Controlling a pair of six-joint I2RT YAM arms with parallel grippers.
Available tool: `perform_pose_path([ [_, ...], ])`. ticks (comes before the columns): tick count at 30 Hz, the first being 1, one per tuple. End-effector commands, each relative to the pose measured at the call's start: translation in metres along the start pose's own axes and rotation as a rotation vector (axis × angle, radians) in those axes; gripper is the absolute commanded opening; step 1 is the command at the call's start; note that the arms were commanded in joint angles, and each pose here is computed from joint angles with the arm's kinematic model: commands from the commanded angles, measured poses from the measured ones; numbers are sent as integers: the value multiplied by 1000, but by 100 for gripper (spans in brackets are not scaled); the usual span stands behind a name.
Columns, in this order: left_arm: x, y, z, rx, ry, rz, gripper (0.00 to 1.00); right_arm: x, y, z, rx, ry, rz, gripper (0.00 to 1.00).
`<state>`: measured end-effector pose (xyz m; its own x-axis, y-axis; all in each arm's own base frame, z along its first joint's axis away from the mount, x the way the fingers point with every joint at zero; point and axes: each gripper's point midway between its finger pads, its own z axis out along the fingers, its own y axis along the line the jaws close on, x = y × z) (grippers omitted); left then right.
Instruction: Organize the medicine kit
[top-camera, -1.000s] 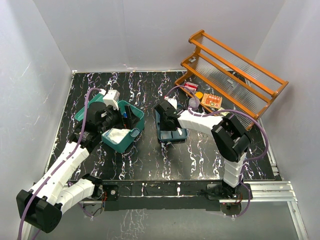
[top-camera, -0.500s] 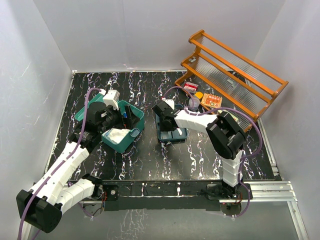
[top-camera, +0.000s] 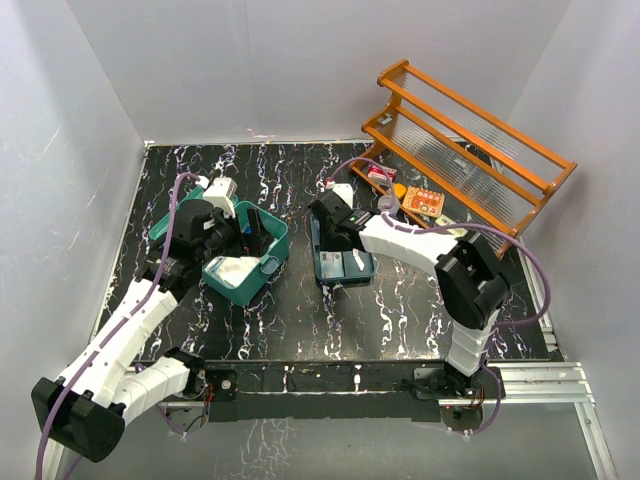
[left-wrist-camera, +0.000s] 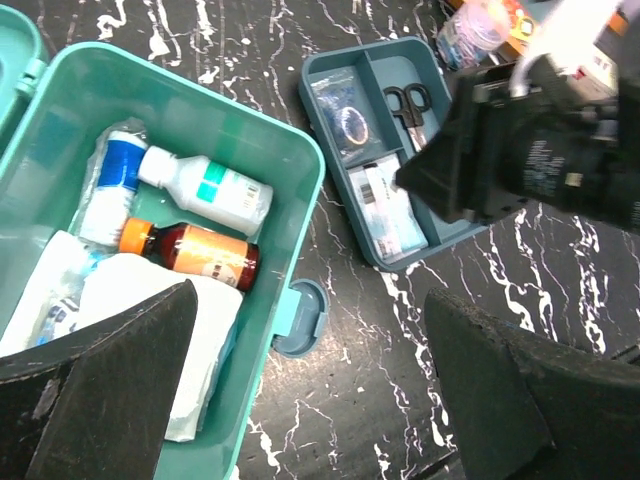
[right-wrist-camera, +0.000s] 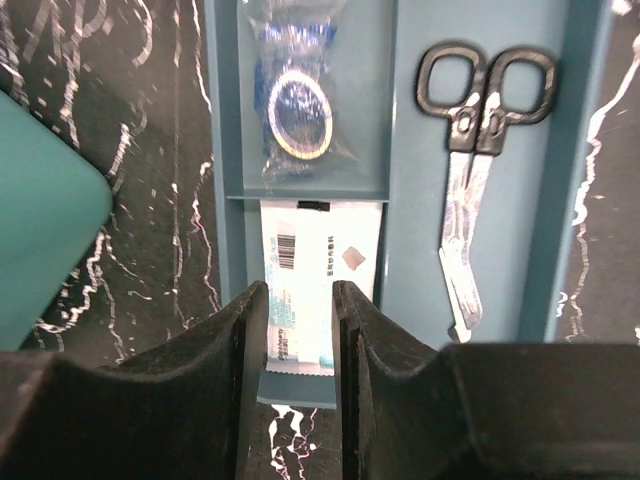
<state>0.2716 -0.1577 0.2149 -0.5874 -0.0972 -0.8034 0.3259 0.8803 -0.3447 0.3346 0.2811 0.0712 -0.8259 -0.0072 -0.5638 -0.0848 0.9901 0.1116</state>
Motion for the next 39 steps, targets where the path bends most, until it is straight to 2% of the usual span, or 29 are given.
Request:
perform_pose_path([
  [1, -6, 16, -9, -116, 12, 9, 96, -37, -8, -25, 34, -154, 27, 31],
  [5, -2, 28, -8, -186, 47, -2, 96, -26, -29, -12, 118, -118, 16, 30],
  [9, 5, 31, -5, -205, 87, -17, 96, -17, -44, -1, 176, -83, 11, 25],
  [19, 25, -2, 4, -1, 152, -81, 93, -6, -41, 23, 145, -36, -22, 11],
  [32, 23, 4, 4, -34, 131, -80, 93, -29, -38, 0, 132, -103, 18, 16],
  [39, 28, 4, 8, -27, 144, -84, 93, -25, -27, 5, 83, -74, 3, 20],
])
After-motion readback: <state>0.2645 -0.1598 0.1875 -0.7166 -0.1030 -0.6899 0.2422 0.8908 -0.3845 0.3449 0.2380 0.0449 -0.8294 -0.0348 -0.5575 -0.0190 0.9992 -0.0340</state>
